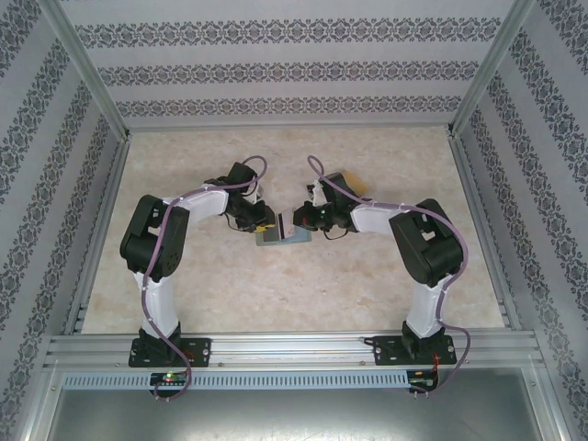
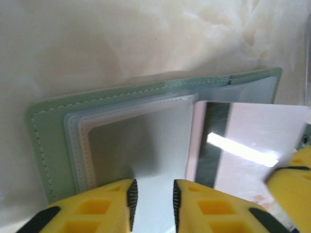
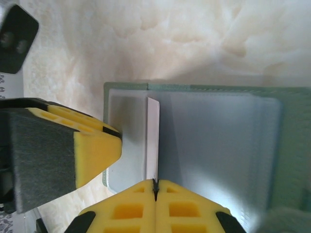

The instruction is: Take the credit cards out of the card holder

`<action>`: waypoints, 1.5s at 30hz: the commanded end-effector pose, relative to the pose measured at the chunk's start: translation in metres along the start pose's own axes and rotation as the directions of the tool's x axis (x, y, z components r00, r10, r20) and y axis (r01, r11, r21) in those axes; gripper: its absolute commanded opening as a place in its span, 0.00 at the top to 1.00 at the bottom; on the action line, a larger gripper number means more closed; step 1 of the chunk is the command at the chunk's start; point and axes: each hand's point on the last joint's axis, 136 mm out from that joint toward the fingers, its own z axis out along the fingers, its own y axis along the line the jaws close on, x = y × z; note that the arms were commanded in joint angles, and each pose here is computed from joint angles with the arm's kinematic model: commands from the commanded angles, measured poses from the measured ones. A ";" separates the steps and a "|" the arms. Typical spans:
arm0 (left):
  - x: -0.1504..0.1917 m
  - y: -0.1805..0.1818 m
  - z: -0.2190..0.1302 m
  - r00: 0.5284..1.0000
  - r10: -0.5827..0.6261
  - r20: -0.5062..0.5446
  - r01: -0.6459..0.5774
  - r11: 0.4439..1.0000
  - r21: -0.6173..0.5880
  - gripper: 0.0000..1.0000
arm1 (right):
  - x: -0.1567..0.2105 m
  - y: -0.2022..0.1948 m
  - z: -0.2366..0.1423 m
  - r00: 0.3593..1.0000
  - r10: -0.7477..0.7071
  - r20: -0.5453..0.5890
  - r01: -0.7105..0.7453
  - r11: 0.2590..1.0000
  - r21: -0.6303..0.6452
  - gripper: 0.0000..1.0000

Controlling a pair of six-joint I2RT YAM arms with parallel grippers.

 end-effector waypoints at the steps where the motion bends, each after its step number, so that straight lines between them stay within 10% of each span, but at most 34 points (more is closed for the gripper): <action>1: 0.008 0.013 0.000 1.000 -0.023 -0.011 0.022 0.998 -0.054 0.65 | 0.000 0.005 -0.017 0.995 -0.097 0.009 0.097 0.995 -0.027 1.00; 13: -0.024 -0.069 -0.087 0.977 0.043 0.210 -0.085 0.977 0.198 0.30 | -0.026 0.065 -0.080 0.976 -0.163 0.146 0.194 0.953 -0.234 1.00; 24: -0.038 -0.150 -0.134 0.947 0.097 0.307 -0.256 0.806 0.534 0.12 | -0.052 0.116 -0.129 0.979 -0.086 0.186 0.165 0.868 -0.468 1.00; 31: -0.036 -0.172 -0.149 0.950 0.103 0.293 -0.272 0.734 0.623 0.31 | -0.062 0.129 -0.144 0.980 -0.047 0.196 0.144 0.843 -0.518 1.00; 42: -0.031 -0.177 -0.160 0.951 0.079 0.298 -0.264 0.706 0.657 0.90 | -0.075 0.140 -0.150 0.979 0.005 0.202 0.114 0.813 -0.571 1.00; 45: -0.034 -0.177 -0.162 0.951 0.056 0.305 -0.253 0.711 0.656 1.00 | -0.075 0.140 -0.150 0.975 0.015 0.222 0.117 0.814 -0.569 0.82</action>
